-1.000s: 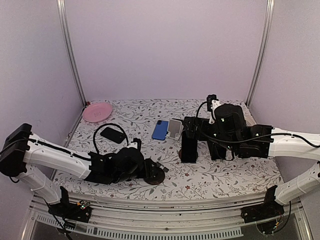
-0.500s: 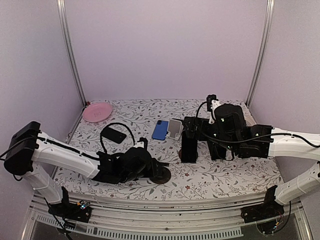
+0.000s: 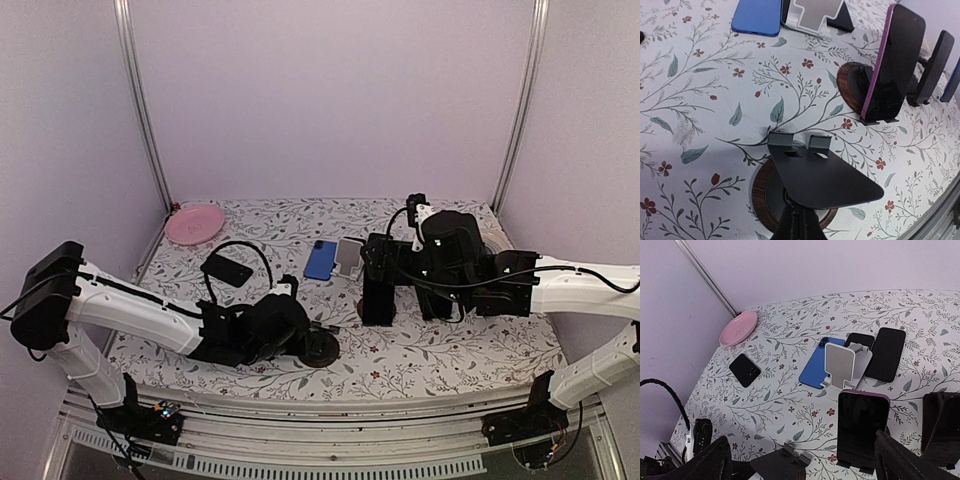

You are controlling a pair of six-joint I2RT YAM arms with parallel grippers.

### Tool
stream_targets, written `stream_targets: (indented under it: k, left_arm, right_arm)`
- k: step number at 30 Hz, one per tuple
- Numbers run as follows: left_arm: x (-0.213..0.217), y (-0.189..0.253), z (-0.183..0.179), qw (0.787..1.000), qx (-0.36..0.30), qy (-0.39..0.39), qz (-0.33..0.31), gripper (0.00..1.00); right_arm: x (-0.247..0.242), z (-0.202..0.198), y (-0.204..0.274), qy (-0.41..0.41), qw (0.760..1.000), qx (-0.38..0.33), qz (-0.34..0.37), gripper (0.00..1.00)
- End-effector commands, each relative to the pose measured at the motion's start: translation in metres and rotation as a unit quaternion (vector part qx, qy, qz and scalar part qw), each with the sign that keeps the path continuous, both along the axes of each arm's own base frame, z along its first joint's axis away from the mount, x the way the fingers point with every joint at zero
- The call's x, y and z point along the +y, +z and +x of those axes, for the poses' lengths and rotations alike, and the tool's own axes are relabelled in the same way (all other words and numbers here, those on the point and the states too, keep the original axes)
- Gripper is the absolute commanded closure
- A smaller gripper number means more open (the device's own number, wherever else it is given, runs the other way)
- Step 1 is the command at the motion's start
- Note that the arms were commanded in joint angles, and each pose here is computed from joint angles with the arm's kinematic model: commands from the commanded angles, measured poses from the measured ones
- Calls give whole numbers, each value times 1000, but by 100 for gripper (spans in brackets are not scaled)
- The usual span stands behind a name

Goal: Place the phone on the phone stand
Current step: Move the phone stand to the center of the board.

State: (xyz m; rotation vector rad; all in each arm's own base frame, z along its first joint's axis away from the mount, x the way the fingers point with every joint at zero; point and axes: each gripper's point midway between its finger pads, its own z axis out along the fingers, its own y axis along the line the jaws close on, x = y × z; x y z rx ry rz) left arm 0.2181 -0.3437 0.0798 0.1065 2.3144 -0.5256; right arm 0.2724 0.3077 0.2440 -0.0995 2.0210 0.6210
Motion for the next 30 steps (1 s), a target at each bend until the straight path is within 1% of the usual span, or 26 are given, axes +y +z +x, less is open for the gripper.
stream_targets:
  k: [1,7,10,14,19,24,30]
  left_arm:
    - [-8,12,13,999,-20,-31,23,100]
    - [-14,7,26,994,-11,-95,46,100]
    - [-16,12,30,991,-19,-126,49,100]
    - [-23,20,33,980,-38,-183,66,100]
    - [-33,31,30,958,-63,-269,77,100]
    - [-35,33,32,940,-68,-327,77,100]
    - [-37,38,31,919,-70,-384,58,100]
  right_arm:
    - [7,1,11,5,1000,-6,15,1]
    - [9,3,11,5,1000,-9,9,1]
    - [11,6,6,5,1000,-9,-6,1]
    - [21,10,1,19,999,-13,-27,1]
    - [45,7,6,80,996,-32,-32,1]
    - [57,7,8,141,988,-48,-38,1]
    - [64,2,-7,224,972,-48,-48,1]
